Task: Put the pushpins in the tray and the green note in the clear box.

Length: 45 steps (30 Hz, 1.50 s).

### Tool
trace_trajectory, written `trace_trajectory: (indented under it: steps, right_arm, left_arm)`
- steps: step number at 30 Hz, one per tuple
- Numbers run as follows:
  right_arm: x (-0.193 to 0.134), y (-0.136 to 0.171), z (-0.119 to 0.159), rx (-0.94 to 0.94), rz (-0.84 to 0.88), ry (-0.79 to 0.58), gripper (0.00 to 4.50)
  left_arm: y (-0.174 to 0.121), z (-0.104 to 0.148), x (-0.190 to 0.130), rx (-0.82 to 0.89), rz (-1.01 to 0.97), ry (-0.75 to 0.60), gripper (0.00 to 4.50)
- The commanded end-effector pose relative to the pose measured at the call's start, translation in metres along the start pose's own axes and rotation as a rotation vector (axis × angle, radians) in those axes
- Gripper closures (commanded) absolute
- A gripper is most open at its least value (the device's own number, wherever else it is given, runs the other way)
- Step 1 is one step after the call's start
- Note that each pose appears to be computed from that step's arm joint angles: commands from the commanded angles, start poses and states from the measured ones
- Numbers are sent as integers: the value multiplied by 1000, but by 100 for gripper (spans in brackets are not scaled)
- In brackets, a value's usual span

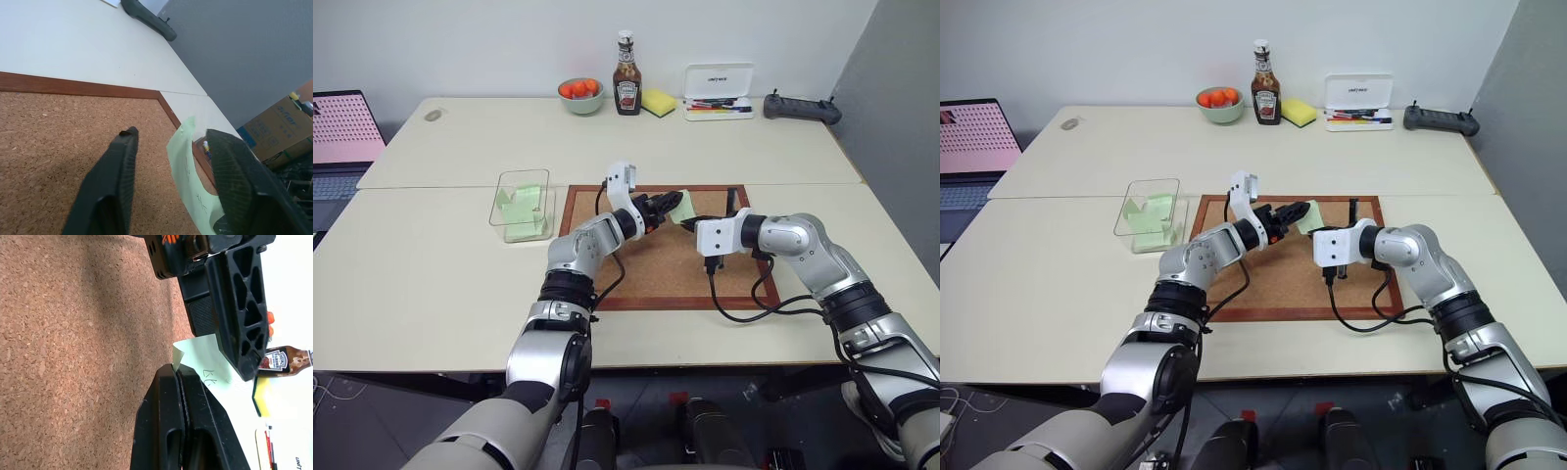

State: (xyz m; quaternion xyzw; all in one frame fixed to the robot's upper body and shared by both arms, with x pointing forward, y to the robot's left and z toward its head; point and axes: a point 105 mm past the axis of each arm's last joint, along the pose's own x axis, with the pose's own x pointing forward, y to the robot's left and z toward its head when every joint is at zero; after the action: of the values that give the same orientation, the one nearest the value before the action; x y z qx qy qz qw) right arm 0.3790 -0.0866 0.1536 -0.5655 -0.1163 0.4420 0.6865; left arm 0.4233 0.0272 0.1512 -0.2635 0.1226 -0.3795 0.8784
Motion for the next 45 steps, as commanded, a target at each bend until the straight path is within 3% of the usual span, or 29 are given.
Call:
trace_trajectory:
  steps: [1, 6, 13, 23, 28, 34, 38, 45]
  right_arm:
    - [-4, -17, 7, -18, -60, -23, 450]
    - [-3, -18, 9, -12, -68, -29, 450]
    - [-4, -23, 14, 13, -103, -58, 450]
    - [-8, -19, 14, 33, -80, -58, 246]
    - [-15, -18, 16, 57, -73, -63, 141]
    - [-27, -30, 28, 203, -91, -105, 29]
    - [-33, -32, 43, 368, -54, -171, 29]
    - [-29, -43, 62, 464, -58, -231, 29]
  left_arm:
    - [-14, 10, 4, 15, -58, -19, 326]
    - [-14, 8, 3, 10, -65, -10, 437]
    - [-11, 8, 2, 0, -58, -13, 446]
    - [-9, 14, 0, -32, -51, -43, 450]
    - [-9, 29, -6, -18, -45, -94, 450]
    - [-15, 68, -39, 234, -18, -172, 450]
    - [-7, 89, -71, 476, 84, -180, 450]
    - [23, 118, -141, 807, 363, -131, 450]
